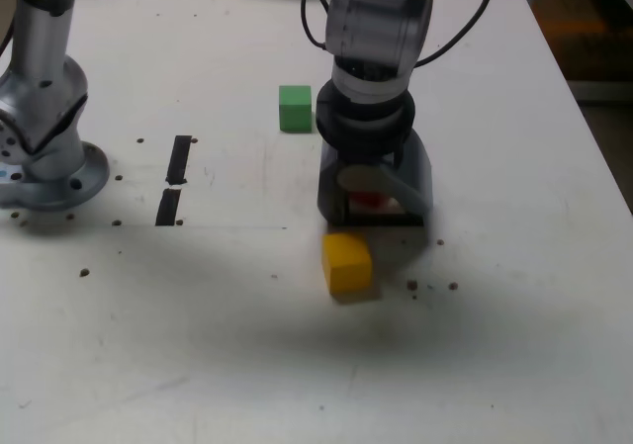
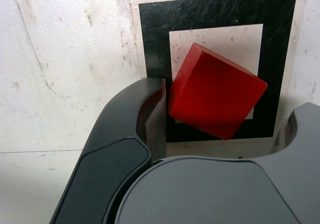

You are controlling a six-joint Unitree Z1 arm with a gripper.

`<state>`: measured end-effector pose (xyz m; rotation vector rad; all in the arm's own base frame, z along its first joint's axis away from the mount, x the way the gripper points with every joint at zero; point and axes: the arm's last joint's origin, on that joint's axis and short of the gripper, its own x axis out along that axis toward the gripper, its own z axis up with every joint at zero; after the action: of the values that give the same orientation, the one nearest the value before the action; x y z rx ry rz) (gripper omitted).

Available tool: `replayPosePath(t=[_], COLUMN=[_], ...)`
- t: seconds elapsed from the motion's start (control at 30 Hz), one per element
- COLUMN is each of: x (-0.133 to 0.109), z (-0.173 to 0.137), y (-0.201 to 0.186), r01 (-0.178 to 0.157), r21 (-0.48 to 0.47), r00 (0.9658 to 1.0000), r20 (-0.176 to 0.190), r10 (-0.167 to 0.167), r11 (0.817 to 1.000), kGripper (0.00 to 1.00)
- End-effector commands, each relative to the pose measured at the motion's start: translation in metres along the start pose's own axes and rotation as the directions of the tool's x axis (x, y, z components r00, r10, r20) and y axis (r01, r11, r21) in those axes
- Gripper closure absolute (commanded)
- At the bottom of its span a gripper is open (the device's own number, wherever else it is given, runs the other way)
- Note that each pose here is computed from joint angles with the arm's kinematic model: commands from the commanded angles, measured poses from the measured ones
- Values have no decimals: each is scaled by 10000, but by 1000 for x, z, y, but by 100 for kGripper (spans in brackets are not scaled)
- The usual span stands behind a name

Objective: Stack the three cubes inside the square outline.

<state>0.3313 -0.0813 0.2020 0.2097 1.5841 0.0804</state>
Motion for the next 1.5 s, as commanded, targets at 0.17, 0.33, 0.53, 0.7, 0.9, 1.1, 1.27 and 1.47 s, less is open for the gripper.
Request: replayPosePath(t=[0.17,0.33,0.53,0.7,0.9,1.1,1.27,1.47], x=[-28,-52,-74,-86,-84,-71,-59,-45], z=[-17,-37,-53,-53,-48,-45,-44,-38], y=[9,18,21,9,-8,-15,-19,-26], r01=[-187,-278,110,527,1026,1393,1629,1944], r21=[11,155,233,496,823,784,673,674], r00=[9997,9996,9998,9970,9938,9902,9863,9801], r20=[143,88,163,539,350,-169,-392,-532], r10=[187,276,-114,-553,-1057,-1384,-1605,-1910], r11=[9998,9995,9997,9974,9913,9871,9844,9786], kGripper=[9,4,1,0,1,1,1,1])
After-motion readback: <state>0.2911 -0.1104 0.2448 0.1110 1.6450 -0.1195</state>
